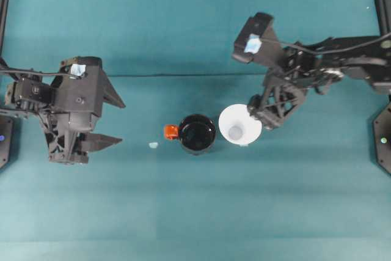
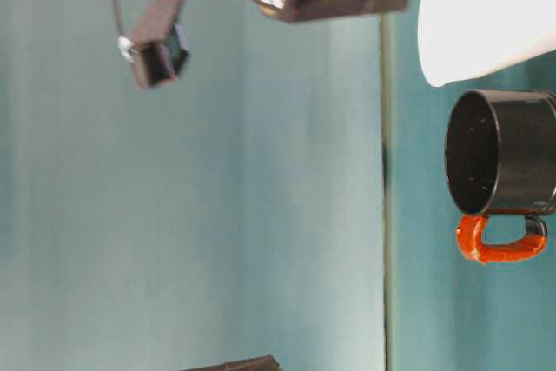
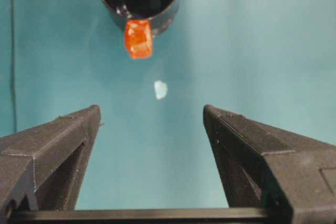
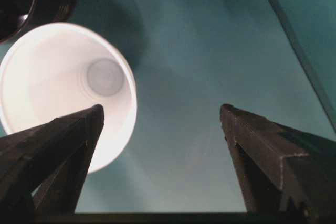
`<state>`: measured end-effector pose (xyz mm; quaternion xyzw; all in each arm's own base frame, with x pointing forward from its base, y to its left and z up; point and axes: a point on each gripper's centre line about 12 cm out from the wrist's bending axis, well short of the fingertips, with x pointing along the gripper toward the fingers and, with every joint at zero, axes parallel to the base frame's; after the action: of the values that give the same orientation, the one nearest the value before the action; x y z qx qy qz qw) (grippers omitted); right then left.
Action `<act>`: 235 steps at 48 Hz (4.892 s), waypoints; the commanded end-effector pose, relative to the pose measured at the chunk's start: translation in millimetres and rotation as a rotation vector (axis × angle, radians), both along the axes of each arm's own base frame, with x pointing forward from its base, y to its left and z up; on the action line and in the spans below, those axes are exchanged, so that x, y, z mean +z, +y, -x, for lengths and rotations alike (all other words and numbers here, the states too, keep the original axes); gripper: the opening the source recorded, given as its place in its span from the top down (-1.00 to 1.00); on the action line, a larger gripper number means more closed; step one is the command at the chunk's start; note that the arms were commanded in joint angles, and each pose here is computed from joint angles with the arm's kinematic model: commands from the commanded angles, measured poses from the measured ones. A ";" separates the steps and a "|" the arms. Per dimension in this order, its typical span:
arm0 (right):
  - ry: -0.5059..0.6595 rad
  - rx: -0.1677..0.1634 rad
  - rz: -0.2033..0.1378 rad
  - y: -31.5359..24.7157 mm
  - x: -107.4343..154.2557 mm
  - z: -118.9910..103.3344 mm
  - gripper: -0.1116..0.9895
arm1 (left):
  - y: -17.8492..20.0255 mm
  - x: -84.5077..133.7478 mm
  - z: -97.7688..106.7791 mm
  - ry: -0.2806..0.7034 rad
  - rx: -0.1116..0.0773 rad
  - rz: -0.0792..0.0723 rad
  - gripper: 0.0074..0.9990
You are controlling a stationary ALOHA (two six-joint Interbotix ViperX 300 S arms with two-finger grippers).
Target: Put the paper cup into the moved red handle cup holder.
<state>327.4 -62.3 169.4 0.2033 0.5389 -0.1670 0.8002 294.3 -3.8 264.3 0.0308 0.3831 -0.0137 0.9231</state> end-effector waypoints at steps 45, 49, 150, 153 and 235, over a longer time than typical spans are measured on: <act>0.032 0.018 -0.021 10.2 -31.1 -16.0 0.27 | -1.2 5.3 -1.9 -0.017 -0.003 0.000 -0.76; 0.032 0.026 -0.022 13.5 -30.7 -16.8 0.62 | -1.2 5.5 -2.1 -0.018 -0.003 0.000 -0.76; 0.020 0.131 -0.040 29.6 69.5 -100.3 0.99 | -1.2 5.5 -2.1 -0.018 0.001 0.004 -0.76; 0.026 0.134 -0.033 29.3 65.2 -101.6 0.99 | -1.2 4.7 -1.7 -0.015 0.001 0.004 -0.76; 0.055 0.144 -0.008 30.4 4.9 -112.3 1.00 | -1.2 5.1 -2.1 -0.020 0.001 0.004 -0.76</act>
<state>436.5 -35.5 163.9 0.1635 0.5853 -0.1198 0.7850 294.7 -4.2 263.4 0.0262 0.3845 -0.0124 0.9227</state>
